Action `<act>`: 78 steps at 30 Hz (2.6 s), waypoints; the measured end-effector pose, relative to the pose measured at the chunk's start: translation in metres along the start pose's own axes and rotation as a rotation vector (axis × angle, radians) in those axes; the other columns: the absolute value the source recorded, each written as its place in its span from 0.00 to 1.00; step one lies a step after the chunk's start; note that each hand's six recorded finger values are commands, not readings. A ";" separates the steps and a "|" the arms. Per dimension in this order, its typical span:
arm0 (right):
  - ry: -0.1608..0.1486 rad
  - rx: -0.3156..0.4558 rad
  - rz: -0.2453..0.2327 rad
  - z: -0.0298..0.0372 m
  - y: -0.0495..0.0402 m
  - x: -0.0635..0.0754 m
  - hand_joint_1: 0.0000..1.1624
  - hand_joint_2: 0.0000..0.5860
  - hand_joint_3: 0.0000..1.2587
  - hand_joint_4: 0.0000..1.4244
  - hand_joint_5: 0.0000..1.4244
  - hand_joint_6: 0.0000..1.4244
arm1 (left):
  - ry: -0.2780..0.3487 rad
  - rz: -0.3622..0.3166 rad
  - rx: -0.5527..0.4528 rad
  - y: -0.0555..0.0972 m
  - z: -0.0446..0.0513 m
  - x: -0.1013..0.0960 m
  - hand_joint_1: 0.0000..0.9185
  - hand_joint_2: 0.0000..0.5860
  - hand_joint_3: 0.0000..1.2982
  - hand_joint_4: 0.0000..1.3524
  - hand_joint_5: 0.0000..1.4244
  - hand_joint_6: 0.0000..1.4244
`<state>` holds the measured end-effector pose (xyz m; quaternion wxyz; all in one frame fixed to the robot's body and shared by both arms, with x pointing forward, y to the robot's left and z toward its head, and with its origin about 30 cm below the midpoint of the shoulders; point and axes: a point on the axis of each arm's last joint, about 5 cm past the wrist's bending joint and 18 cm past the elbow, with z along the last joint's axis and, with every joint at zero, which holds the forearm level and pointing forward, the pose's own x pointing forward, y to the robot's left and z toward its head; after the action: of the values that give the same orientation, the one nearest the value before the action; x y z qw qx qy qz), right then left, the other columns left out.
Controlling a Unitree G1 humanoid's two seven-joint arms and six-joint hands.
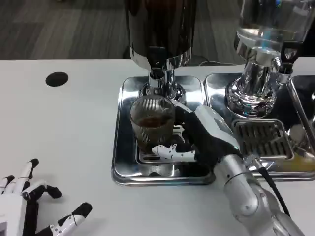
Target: Grasp the cup under the faucet to collect the drink, then remove the cup.
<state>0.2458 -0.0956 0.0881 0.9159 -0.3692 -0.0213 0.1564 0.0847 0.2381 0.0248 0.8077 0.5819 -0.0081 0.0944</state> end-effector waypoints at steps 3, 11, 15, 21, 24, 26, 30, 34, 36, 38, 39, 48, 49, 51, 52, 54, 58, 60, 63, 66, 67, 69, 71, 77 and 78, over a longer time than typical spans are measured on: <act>-0.007 0.010 -0.011 -0.0008 0.0013 0.000 0.61 0.30 0.17 0.25 0.23 0.22 | 0.007 -0.001 -0.009 0.000 -0.0004 -0.001 0.00 0.19 0.51 0.09 0.16 0.11; -0.006 0.061 -0.024 -0.0023 0.0055 0.000 0.60 0.30 0.13 0.20 0.19 0.22 | 0.019 0.004 -0.021 0.000 -0.0010 0.000 0.00 0.19 0.51 0.09 0.16 0.11; -0.008 0.072 -0.022 -0.0031 0.0066 0.001 0.58 0.29 0.06 0.14 0.14 0.18 | 0.020 0.001 -0.019 0.000 -0.0018 -0.001 0.00 0.19 0.51 0.09 0.16 0.11; -0.011 0.079 0.001 -0.0041 0.0070 0.002 0.54 0.28 0.00 0.08 0.09 0.13 | 0.024 -0.002 -0.018 0.000 -0.0025 -0.001 0.00 0.19 0.51 0.09 0.16 0.11; -0.015 0.081 0.017 -0.0040 0.0067 0.003 0.51 0.27 0.00 0.05 0.07 0.12 | 0.023 -0.001 -0.018 0.000 -0.0024 0.000 0.00 0.19 0.51 0.09 0.16 0.11; -0.015 0.090 0.031 -0.0038 0.0064 0.003 0.51 0.27 0.00 0.04 0.06 0.11 | 0.021 0.001 -0.018 0.000 -0.0022 0.000 0.00 0.19 0.51 0.09 0.16 0.11; -0.014 0.109 0.040 -0.0038 0.0052 0.003 0.50 0.26 0.00 0.04 0.06 0.10 | 0.022 0.000 -0.017 0.000 -0.0023 0.000 0.00 0.19 0.51 0.09 0.16 0.11; -0.012 0.132 0.036 -0.0032 0.0052 0.004 0.49 0.27 0.00 0.05 0.07 0.10 | 0.024 -0.002 -0.017 0.000 -0.0027 0.000 0.00 0.19 0.51 0.09 0.16 0.11; -0.011 0.145 0.034 -0.0027 0.0058 0.004 0.49 0.27 0.00 0.07 0.08 0.10 | 0.025 -0.003 -0.016 -0.001 -0.0028 -0.001 0.00 0.19 0.51 0.09 0.16 0.11; -0.009 0.152 0.031 -0.0024 0.0063 0.005 0.50 0.26 0.01 0.08 0.09 0.11 | 0.026 -0.004 -0.016 -0.001 -0.0030 -0.001 0.00 0.19 0.51 0.09 0.16 0.11; -0.009 0.154 0.028 -0.0022 0.0066 0.005 0.50 0.26 0.01 0.09 0.09 0.11 | 0.027 -0.005 -0.016 -0.001 -0.0031 -0.002 0.00 0.19 0.51 0.09 0.16 0.11; -0.002 0.167 -0.002 -0.0008 0.0105 0.005 0.53 0.27 0.09 0.17 0.16 0.14 | 0.038 -0.016 -0.011 0.000 -0.0050 -0.006 0.00 0.19 0.51 0.09 0.16 0.11; 0.000 0.167 -0.005 -0.0009 0.0110 0.005 0.53 0.27 0.10 0.17 0.17 0.14 | 0.039 -0.015 -0.011 0.000 -0.0050 -0.006 0.00 0.19 0.51 0.09 0.16 0.11; 0.001 0.165 -0.012 -0.0010 0.0116 0.005 0.54 0.28 0.13 0.19 0.18 0.15 | 0.039 -0.015 -0.011 0.000 -0.0051 -0.006 0.00 0.19 0.51 0.09 0.17 0.11; 0.001 0.164 -0.015 -0.0011 0.0122 0.005 0.54 0.27 0.14 0.20 0.18 0.15 | 0.039 -0.015 -0.011 0.000 -0.0051 -0.006 0.00 0.19 0.51 0.09 0.17 0.11; 0.000 0.162 -0.020 -0.0011 0.0129 0.005 0.55 0.28 0.18 0.22 0.20 0.16 | 0.039 -0.015 -0.011 0.000 -0.0051 -0.007 0.00 0.19 0.51 0.09 0.17 0.11; 0.000 0.158 -0.032 -0.0011 0.0132 0.006 0.59 0.29 0.25 0.27 0.24 0.19 | 0.042 -0.017 -0.011 0.000 -0.0054 -0.007 0.00 0.19 0.51 0.09 0.17 0.12; 0.002 0.160 -0.048 -0.0007 0.0136 0.006 0.62 0.31 0.29 0.32 0.27 0.21 | 0.044 -0.017 -0.014 0.000 -0.0056 -0.008 0.00 0.19 0.51 0.09 0.17 0.12; 0.007 0.165 -0.083 -0.0007 0.0155 0.006 0.67 0.31 0.37 0.39 0.33 0.25 | 0.045 -0.011 -0.018 0.001 -0.0066 -0.009 0.00 0.19 0.51 0.09 0.17 0.12; 0.009 0.167 -0.116 -0.0009 0.0173 0.006 0.70 0.31 0.42 0.43 0.36 0.27 | 0.045 -0.007 -0.020 0.002 -0.0074 -0.008 0.00 0.19 0.51 0.09 0.17 0.12; 0.012 0.169 -0.127 -0.0017 0.0184 0.006 0.70 0.31 0.43 0.44 0.37 0.28 | 0.046 -0.006 -0.019 0.002 -0.0077 -0.008 0.00 0.19 0.51 0.09 0.17 0.12; 0.011 0.174 -0.151 -0.0028 0.0191 0.005 0.71 0.33 0.46 0.47 0.39 0.29 | 0.049 -0.002 -0.018 0.003 -0.0084 -0.008 0.00 0.20 0.51 0.09 0.17 0.12; 0.012 0.178 -0.163 -0.0041 0.0198 0.003 0.71 0.33 0.48 0.48 0.41 0.30 | 0.052 0.002 -0.022 0.003 -0.0086 -0.008 0.00 0.20 0.51 0.09 0.17 0.12; 0.017 0.179 -0.198 -0.0108 0.0169 -0.005 0.71 0.33 0.50 0.50 0.43 0.31 | 0.051 0.007 -0.032 0.003 -0.0082 -0.006 0.00 0.20 0.51 0.09 0.17 0.12; 0.019 0.179 -0.203 -0.0122 0.0162 -0.006 0.71 0.33 0.50 0.50 0.43 0.31 | 0.050 0.008 -0.033 0.003 -0.0082 -0.005 0.00 0.20 0.51 0.09 0.17 0.12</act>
<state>0.2374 -0.0948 0.0687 0.9564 -0.2836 -0.0356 0.0607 0.0784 0.2458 0.0239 0.8168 0.5659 0.0085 0.1120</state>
